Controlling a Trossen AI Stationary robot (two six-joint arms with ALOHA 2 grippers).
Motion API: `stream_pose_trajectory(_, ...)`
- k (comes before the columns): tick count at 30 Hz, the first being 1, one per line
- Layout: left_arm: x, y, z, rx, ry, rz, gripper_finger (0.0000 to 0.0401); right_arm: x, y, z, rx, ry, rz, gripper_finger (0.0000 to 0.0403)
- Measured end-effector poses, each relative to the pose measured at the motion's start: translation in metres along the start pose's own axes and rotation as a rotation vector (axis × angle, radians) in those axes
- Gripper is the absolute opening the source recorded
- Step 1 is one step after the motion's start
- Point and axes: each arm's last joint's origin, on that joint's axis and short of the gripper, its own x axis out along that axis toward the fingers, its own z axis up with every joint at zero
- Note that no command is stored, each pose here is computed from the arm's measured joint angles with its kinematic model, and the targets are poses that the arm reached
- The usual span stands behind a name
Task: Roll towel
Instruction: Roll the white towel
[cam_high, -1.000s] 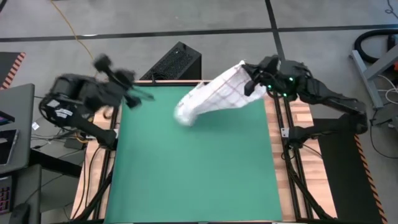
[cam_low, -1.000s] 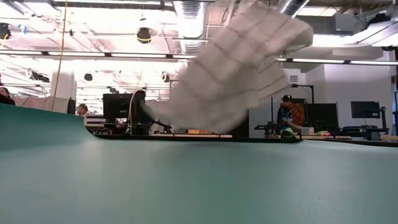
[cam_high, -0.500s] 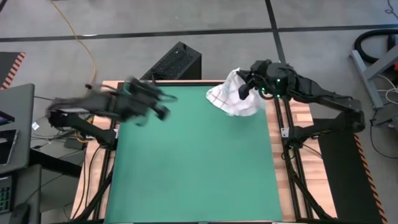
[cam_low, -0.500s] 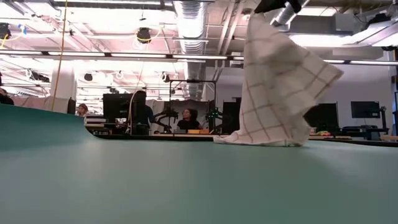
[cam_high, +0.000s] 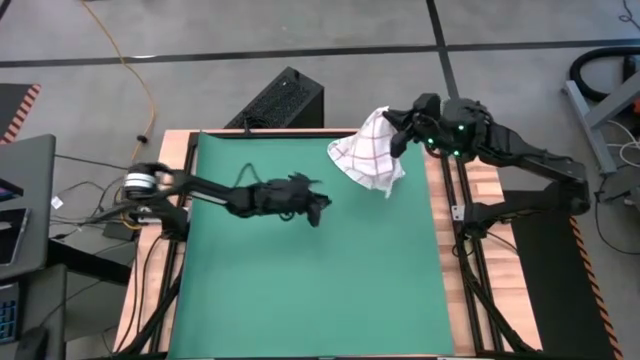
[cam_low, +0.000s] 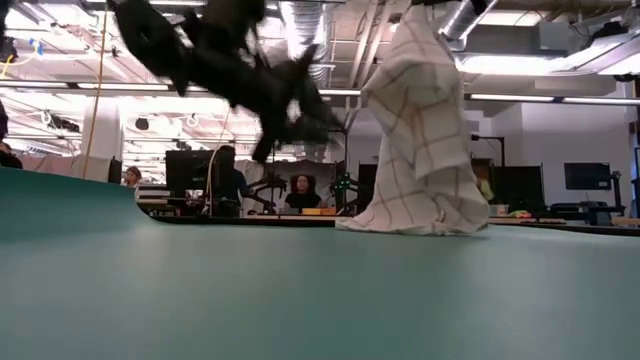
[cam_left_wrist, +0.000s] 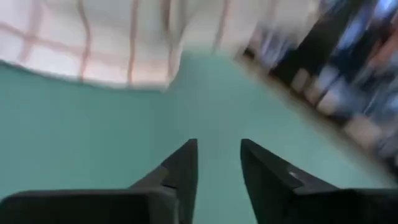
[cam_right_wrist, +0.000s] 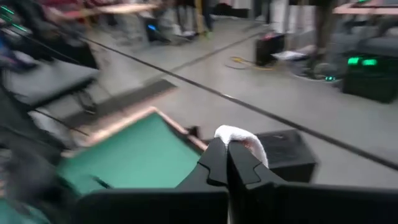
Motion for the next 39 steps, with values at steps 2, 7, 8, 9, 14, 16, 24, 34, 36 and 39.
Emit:
stream_pose_trajectory(2, 0.016, -0.005, -0.005, 0.122, 0.038, -0.013, 0.0131, -0.002, 0.001, 0.001, 0.030, -0.004, 0.040, 0.0003)
stream_pose_trajectory(7, 0.053, -0.023, 0.003, 0.464, 0.145, 0.149, 0.0145, -0.004, 0.003, 0.002, 0.048, 0.001, 0.089, 0.0004)
stream_pose_trajectory(8, 0.058, -0.027, 0.005, 0.552, 0.173, 0.180, 0.0145, -0.004, 0.003, 0.002, 0.048, 0.000, 0.089, 0.0005)
stream_pose_trajectory(9, 0.064, -0.030, 0.008, 0.645, 0.201, 0.195, 0.0145, -0.004, 0.003, 0.002, 0.049, -0.001, 0.089, 0.0005)
stream_pose_trajectory(14, 0.093, -0.024, 0.006, 0.868, 0.299, 0.184, 0.0146, -0.010, 0.002, 0.005, 0.050, -0.022, 0.119, 0.0005)
stream_pose_trajectory(16, 0.100, -0.008, 0.002, 0.859, 0.359, 0.164, 0.0146, -0.016, 0.000, 0.007, 0.054, -0.031, 0.130, 0.0005)
stream_pose_trajectory(24, 0.106, 0.025, 0.023, 0.862, 0.343, 0.150, 0.0138, -0.045, -0.008, 0.015, 0.073, -0.093, 0.173, 0.0006)
stream_pose_trajectory(34, 0.108, 0.034, 0.035, 0.912, 0.288, 0.106, 0.0137, -0.053, -0.011, 0.016, 0.069, -0.100, 0.173, 0.0006)
stream_pose_trajectory(36, 0.108, 0.031, 0.033, 0.917, 0.293, 0.093, 0.0137, -0.052, -0.011, 0.016, 0.068, -0.097, 0.172, 0.0006)
stream_pose_trajectory(39, 0.108, 0.022, 0.029, 0.932, 0.279, 0.072, 0.0137, -0.051, -0.011, 0.015, 0.068, -0.095, 0.171, 0.0006)
